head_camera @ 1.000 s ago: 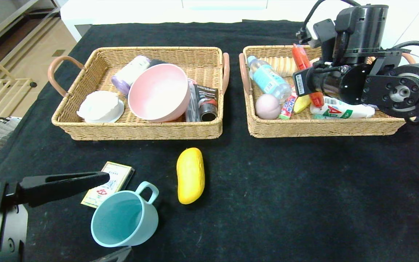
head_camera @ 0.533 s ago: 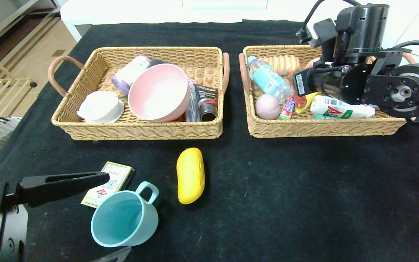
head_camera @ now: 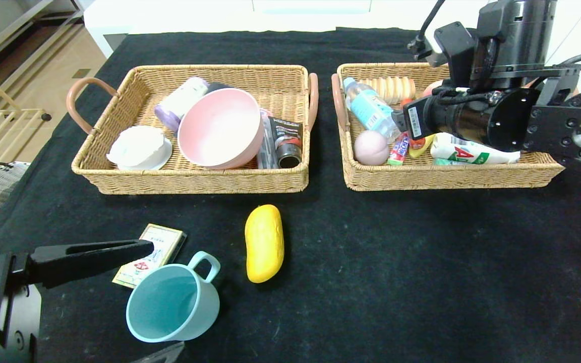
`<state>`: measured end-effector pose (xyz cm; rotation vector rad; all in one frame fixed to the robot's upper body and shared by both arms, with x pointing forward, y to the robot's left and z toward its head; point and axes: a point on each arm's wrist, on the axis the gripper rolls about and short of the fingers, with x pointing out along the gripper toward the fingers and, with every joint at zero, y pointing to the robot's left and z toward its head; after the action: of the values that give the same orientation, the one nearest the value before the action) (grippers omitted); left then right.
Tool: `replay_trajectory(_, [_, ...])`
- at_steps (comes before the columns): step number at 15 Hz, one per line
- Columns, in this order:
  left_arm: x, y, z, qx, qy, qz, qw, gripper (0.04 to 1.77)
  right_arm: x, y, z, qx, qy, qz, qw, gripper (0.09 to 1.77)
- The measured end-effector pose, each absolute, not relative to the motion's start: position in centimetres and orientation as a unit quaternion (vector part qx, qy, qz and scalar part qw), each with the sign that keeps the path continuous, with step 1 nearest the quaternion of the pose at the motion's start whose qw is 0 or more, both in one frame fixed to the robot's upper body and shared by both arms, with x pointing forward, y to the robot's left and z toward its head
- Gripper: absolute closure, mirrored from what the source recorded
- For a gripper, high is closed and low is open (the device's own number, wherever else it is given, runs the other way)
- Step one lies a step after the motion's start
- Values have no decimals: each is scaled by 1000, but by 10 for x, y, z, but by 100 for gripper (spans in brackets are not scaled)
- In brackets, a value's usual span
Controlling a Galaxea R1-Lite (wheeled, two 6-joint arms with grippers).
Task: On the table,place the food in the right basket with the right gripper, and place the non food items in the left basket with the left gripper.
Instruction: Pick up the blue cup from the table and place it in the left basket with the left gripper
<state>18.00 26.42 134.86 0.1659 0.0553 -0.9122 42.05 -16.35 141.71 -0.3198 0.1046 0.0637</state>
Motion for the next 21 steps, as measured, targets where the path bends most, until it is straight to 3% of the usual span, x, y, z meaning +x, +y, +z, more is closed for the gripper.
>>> replay_trajectory(15, [185,261,1341,94,42,-439,892,9,300,-176,1393,-119,89,233,961,17])
replay_trajectory(21, [187,260,1337,106,49,-431,895,9,282,-181,1373,-65,7,304,950,16])
